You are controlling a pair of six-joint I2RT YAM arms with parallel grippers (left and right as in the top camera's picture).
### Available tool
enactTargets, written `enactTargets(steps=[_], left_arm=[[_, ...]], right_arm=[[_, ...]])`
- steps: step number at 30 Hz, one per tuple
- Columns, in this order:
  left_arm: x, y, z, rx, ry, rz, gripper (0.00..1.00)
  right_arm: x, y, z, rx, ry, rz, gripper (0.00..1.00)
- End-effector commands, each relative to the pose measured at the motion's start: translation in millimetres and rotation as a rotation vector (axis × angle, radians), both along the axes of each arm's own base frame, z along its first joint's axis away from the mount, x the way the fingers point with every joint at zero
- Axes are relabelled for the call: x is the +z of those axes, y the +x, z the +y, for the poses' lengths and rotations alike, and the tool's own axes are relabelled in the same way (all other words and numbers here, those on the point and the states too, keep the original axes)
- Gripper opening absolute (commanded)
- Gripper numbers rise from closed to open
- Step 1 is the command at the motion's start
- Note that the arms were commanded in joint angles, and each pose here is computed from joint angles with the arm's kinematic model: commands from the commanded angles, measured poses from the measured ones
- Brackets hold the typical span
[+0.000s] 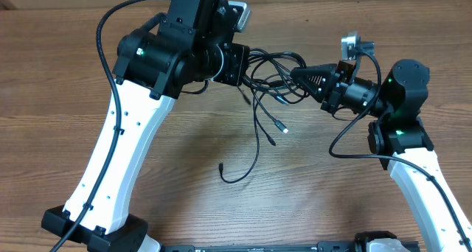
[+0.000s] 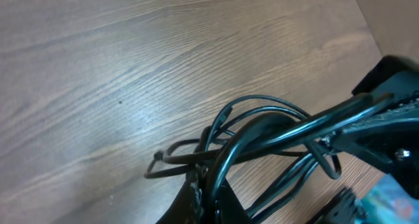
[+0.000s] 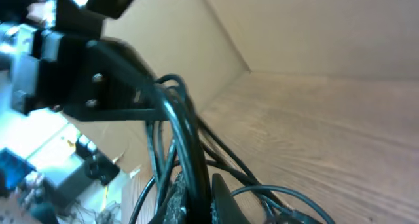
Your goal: Untangle cables
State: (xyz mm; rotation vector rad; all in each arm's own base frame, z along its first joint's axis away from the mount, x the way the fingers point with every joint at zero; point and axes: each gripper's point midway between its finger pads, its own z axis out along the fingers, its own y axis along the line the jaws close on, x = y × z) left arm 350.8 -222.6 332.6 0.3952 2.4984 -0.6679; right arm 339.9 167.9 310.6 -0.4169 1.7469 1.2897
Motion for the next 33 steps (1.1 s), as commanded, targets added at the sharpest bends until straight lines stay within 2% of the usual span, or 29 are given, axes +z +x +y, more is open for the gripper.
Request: enactTargets(steps=[1, 6, 9, 11, 14, 15, 17, 20, 24, 27, 33], left_arm=[[-3, 29, 50, 0.34, 0.052, 0.014, 0.04], [-5, 35, 70, 0.59, 0.018, 0.063, 0.04], [-5, 35, 68, 0.587, 0.009, 0.065, 0.04], [-4, 34, 64, 0.51, 0.035, 0.04, 0.04], [-2, 28, 48, 0.292, 0.067, -0.008, 0.04], [-2, 26, 44, 0.247, 0.067, -0.015, 0.04], [1, 18, 30, 0.086, 0.061, -0.045, 0.04], [5, 5, 11, -0.13, 0.036, -0.096, 0.04], [14, -15, -11, -0.352, -0.036, -0.143, 0.04], [20, -28, -21, -0.479, -0.083, -0.182, 0.04], [28, -45, -39, -0.613, -0.131, -0.232, 0.04]], right_arm=[[3, 31, -42, -0.255, 0.04, 0.103, 0.03], [-5, 43, -67, -0.374, 0.104, 0.229, 0.04], [-6, 44, -70, -0.381, 0.107, 0.235, 0.04], [-5, 41, -66, -0.352, 0.095, 0.22, 0.08], [-3, 28, -53, -0.233, 0.007, 0.087, 0.16], [-3, 24, -51, -0.205, -0.013, 0.053, 0.2], [0, 11, -40, -0.095, -0.071, -0.069, 0.37], [0, -4, -32, 0.01, -0.123, -0.197, 0.5], [2, -17, -26, 0.097, -0.158, -0.325, 0.52], [2, -19, -24, 0.113, -0.169, -0.359, 0.54], [6, -34, -5, 0.209, -0.147, -0.396, 0.59]])
